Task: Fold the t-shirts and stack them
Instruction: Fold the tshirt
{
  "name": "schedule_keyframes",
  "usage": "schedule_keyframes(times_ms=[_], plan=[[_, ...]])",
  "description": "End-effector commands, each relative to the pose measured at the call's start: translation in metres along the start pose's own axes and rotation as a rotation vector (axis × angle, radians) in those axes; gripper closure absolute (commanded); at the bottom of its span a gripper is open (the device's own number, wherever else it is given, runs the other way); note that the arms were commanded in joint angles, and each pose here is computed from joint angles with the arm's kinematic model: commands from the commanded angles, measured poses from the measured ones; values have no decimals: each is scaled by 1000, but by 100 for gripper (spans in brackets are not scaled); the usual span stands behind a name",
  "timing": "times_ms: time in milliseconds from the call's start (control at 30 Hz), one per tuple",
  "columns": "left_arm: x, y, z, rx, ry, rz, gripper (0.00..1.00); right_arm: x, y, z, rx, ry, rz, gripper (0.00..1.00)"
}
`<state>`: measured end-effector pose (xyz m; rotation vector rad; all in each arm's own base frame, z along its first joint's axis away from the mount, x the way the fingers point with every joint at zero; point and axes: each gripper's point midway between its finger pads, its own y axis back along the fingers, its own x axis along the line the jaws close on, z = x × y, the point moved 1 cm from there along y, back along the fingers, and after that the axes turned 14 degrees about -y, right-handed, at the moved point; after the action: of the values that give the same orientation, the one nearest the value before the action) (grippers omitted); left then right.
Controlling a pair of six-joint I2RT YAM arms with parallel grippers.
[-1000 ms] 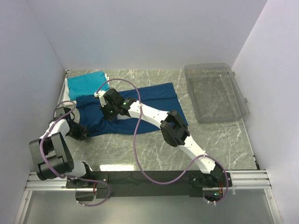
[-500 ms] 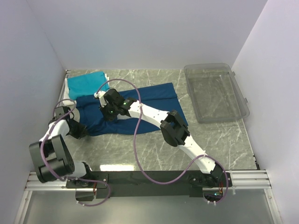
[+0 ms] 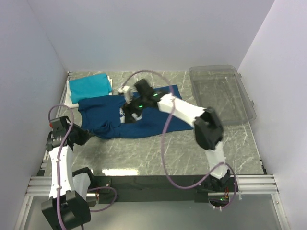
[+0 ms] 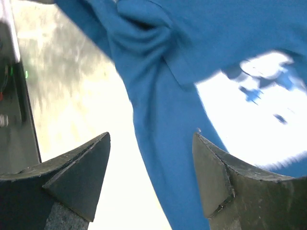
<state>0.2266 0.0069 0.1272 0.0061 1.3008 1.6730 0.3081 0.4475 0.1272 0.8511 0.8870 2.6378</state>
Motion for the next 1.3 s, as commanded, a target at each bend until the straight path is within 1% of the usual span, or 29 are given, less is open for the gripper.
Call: schedule_keyframes(times_ms=[0, 33, 67, 133, 167, 200, 267, 300, 433, 533, 633, 800, 967, 1067, 1100, 1167, 1200, 1233, 1267], plan=[[-7, 6, -19, 61, 52, -62, 100, -5, 75, -7, 5, 142, 41, 24], [-8, 7, -21, 63, 51, -74, 99, -13, 89, -29, 48, 152, 15, 24], [-10, 9, -24, 66, 50, -92, 99, -43, 105, -42, 76, 194, -60, 24], [-14, 11, -24, 64, 62, -116, 100, -68, 129, -88, 166, 160, -129, 26], [-19, 12, -26, 70, 63, -143, 100, -83, 141, -99, 180, 162, -167, 27], [-22, 13, -24, 63, 71, -159, 100, -108, 158, -126, 220, 102, -229, 27], [-29, 15, -22, 66, 72, -187, 99, -129, 182, -141, 230, 77, -300, 28], [-34, 17, -21, 69, 70, -207, 100, -144, 199, -155, 244, 33, -349, 29], [-55, 28, -12, 69, 50, -261, 100, -163, 216, -176, 282, 9, -429, 30], [-71, 36, -4, 71, 43, -303, 100, -172, 212, -183, 308, 2, -449, 30], [-87, 48, 9, 46, 34, -343, 100, -181, 207, -187, 332, -21, -463, 30], [-100, 57, 17, 38, 61, -388, 100, -186, 204, -198, 374, -24, -462, 30], [-108, 62, 15, 52, 105, -443, 100, -186, 203, -205, 395, -19, -456, 34], [-111, 64, 16, 52, 116, -456, 100, -186, 201, -205, 393, -19, -454, 40], [-112, 64, 17, 53, 118, -462, 100, -187, 200, -205, 396, -29, -450, 47], [-115, 68, 20, 44, 118, -468, 100, -187, 199, -205, 403, -44, -442, 56], [-116, 69, 22, 39, 117, -469, 100, -188, 199, -205, 405, -52, -439, 66], [-119, 73, 25, 32, 115, -473, 100, -187, 198, -204, 407, -54, -435, 72], [-120, 74, 26, 31, 117, -475, 100, -186, 199, -204, 406, -60, -432, 76]])
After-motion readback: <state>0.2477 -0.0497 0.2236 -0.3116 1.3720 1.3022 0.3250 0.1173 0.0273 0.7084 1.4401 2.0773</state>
